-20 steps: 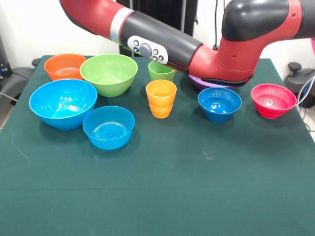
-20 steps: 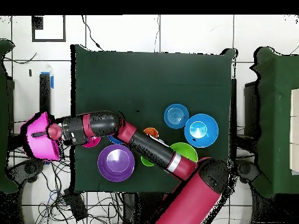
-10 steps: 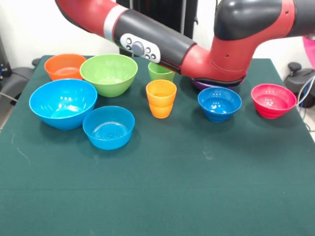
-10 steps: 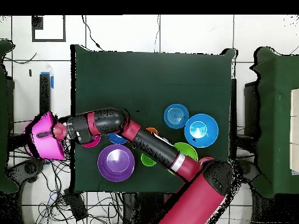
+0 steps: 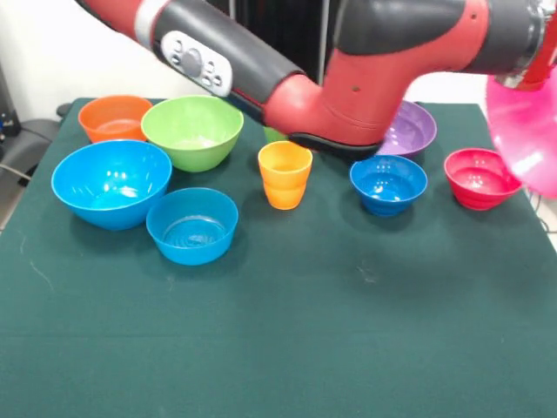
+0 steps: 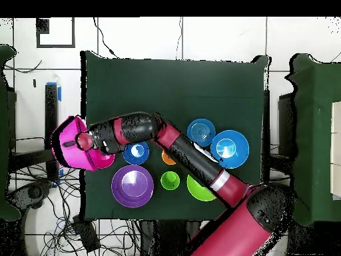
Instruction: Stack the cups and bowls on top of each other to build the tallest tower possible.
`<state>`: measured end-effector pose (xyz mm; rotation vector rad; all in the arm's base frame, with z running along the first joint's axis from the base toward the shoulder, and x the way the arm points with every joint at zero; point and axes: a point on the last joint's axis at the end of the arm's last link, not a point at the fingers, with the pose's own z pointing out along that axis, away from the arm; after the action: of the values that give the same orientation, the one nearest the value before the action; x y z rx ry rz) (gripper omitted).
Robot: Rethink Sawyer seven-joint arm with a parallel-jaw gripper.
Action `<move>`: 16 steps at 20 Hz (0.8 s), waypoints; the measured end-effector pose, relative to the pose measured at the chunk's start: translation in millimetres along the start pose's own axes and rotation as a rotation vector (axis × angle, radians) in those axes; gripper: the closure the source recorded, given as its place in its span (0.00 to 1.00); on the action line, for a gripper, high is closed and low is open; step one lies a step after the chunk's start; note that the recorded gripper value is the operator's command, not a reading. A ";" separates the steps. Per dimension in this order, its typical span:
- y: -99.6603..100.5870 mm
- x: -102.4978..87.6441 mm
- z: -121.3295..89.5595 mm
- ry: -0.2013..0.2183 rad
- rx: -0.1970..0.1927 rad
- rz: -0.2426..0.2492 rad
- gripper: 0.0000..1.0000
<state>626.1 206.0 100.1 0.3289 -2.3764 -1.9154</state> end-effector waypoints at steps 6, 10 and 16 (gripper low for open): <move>-9.5 -11.3 -47.4 -0.071 0.075 -0.043 1.00; -12.9 -17.1 -75.6 -0.121 0.086 -0.056 1.00; -11.4 -23.8 -90.0 -0.174 0.081 -0.061 1.00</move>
<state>667.7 122.5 110.7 0.2517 -2.5879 -1.9525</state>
